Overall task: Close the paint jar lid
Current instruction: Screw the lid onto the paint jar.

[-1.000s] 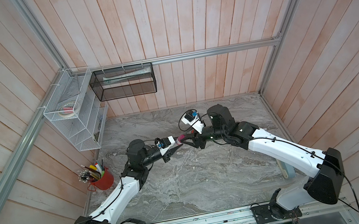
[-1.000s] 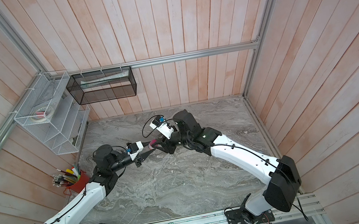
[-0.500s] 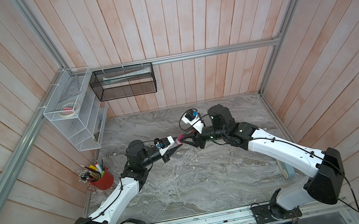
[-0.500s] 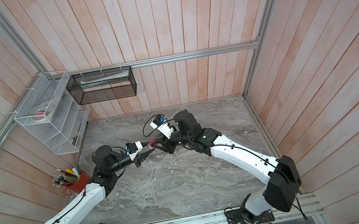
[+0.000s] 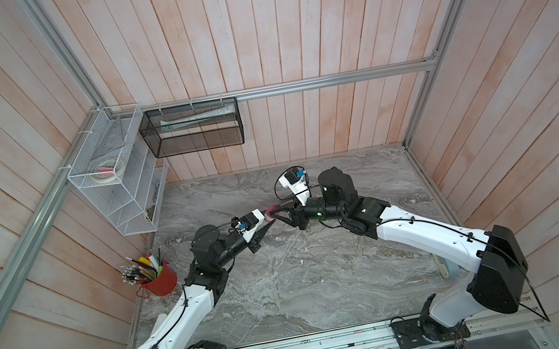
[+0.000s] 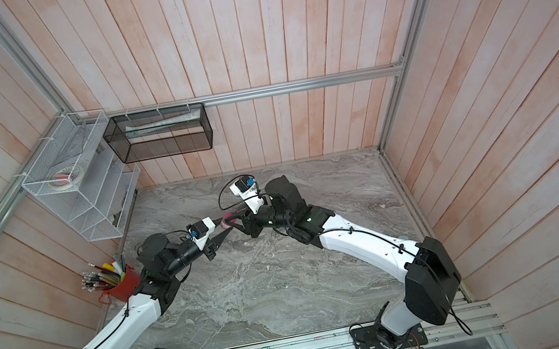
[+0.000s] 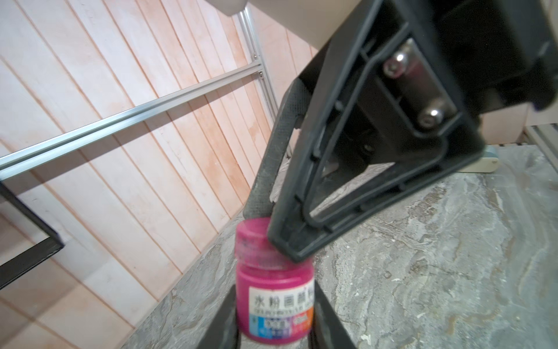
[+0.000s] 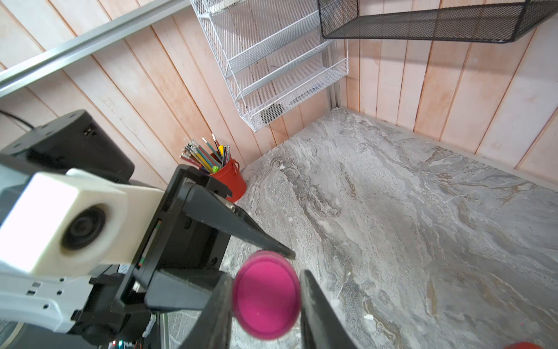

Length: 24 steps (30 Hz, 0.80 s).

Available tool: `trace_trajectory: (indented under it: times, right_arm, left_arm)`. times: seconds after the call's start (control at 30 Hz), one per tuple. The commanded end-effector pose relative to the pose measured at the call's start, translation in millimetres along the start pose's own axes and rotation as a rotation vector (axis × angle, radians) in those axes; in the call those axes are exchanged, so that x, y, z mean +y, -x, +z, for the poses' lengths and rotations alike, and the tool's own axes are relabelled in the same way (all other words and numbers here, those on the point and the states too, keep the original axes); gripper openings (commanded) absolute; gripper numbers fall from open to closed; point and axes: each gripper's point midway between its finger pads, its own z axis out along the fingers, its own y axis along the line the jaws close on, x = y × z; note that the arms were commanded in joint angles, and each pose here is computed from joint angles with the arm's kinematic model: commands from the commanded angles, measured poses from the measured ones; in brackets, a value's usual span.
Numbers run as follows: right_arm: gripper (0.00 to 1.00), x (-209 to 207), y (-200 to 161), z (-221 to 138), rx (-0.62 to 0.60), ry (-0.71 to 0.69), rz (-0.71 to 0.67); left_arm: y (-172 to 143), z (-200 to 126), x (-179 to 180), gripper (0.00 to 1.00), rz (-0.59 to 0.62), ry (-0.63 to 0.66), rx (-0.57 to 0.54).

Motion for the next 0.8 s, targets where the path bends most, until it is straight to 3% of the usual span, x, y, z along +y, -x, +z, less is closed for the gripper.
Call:
trace_trajectory:
  times: [0.0,0.2,0.43,0.77]
  right_arm:
    - [0.26,18,-41,31,0.079,0.055,0.158]
    - [0.26,20,-45,61,0.058,0.035,0.322]
    - [0.26,23,-57,95,0.163,-0.038,0.343]
    - [0.31,18,-54,99,0.151,-0.077,0.352]
  left_arm:
    - [49,-8,24,0.35,0.094,0.138,-0.135]
    - [45,-18,53,0.35,0.103,0.319,-0.087]
    - [35,-23,69,0.35,0.122,0.414,-0.031]
    - [22,-27,83,0.35,0.121,0.497,0.035]
